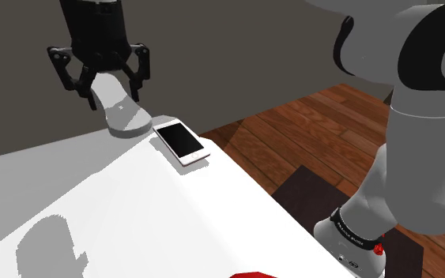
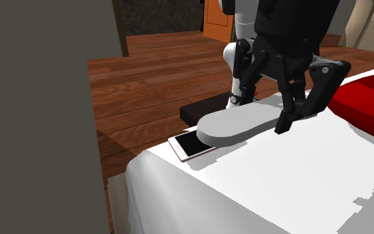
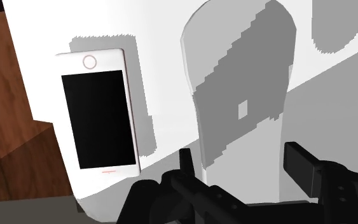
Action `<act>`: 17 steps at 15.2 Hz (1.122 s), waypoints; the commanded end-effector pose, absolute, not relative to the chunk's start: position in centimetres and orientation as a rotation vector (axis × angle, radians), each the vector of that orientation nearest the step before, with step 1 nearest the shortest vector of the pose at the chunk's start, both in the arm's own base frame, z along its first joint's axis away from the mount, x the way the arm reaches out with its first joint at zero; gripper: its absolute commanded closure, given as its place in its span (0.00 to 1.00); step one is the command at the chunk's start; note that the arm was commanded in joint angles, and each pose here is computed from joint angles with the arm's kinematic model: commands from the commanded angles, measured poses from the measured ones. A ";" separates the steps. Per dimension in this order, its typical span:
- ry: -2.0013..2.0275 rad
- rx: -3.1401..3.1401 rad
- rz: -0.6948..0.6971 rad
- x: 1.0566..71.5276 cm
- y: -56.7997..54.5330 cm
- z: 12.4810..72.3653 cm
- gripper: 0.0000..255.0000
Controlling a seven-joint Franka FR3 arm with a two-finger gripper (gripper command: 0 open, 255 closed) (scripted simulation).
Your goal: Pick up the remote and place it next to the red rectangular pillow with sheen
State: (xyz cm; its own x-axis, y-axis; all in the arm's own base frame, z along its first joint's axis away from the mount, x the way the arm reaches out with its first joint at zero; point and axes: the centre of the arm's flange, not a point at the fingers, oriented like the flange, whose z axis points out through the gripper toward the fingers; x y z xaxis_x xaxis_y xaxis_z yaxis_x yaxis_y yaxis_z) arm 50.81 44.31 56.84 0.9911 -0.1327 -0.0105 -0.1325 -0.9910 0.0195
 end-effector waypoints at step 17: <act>-0.208 3.116 -0.019 43.2 42.0 62.9 1.00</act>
State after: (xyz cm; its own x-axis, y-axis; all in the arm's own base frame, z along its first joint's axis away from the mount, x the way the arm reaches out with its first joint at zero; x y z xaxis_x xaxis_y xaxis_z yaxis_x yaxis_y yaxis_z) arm 44.66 42.50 62.79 0.9913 -0.1312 -0.0110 -0.1310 -0.9912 0.0193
